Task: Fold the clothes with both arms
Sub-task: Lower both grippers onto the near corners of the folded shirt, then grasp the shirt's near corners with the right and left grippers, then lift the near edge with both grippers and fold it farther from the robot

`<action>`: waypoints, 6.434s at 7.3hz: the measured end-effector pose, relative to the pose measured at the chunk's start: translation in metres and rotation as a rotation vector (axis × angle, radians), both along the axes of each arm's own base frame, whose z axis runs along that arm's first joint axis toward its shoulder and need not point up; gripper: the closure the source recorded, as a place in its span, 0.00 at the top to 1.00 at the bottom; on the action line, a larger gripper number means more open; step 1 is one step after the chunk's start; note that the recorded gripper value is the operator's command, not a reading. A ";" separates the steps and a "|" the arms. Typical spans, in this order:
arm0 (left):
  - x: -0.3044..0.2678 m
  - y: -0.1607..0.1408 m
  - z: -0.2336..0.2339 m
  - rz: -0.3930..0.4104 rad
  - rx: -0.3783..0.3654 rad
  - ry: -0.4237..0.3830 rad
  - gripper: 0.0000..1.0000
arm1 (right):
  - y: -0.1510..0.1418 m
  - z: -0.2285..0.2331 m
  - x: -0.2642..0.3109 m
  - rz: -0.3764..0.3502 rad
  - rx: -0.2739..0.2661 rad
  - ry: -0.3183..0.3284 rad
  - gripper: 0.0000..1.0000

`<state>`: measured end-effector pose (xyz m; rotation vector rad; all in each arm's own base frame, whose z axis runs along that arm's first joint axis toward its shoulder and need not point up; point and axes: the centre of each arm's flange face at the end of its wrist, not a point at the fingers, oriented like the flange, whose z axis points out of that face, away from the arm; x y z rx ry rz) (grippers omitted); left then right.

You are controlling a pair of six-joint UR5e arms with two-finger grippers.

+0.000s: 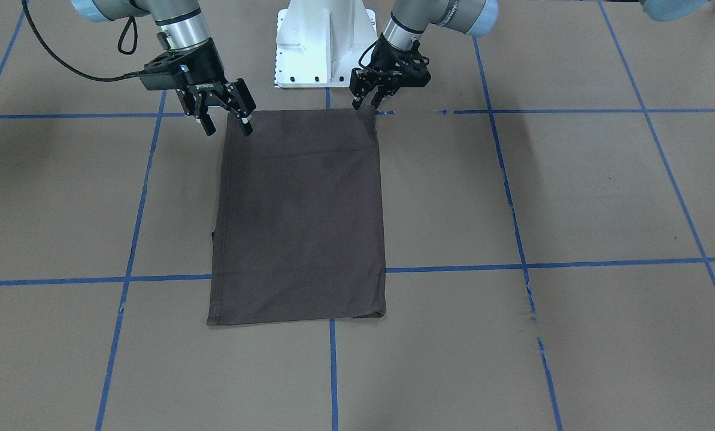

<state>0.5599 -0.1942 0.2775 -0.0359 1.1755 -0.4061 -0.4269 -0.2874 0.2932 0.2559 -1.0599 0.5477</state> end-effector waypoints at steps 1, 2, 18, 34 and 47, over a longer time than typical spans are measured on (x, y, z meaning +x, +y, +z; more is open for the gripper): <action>0.000 -0.002 0.001 -0.004 0.002 -0.002 0.55 | 0.000 0.000 0.000 0.000 0.000 -0.001 1.00; 0.000 -0.005 0.002 -0.007 0.004 -0.006 0.55 | 0.000 -0.001 0.000 0.000 0.000 -0.001 1.00; 0.000 -0.009 0.002 -0.024 0.019 -0.009 0.00 | 0.072 0.013 -0.057 0.132 -0.255 0.075 0.98; 0.001 -0.004 0.001 -0.027 0.016 -0.004 0.00 | 0.117 0.023 -0.142 0.223 -0.301 0.161 0.01; -0.043 -0.005 -0.037 -0.026 0.031 0.038 0.00 | 0.123 -0.033 -0.115 0.194 -0.313 0.031 0.00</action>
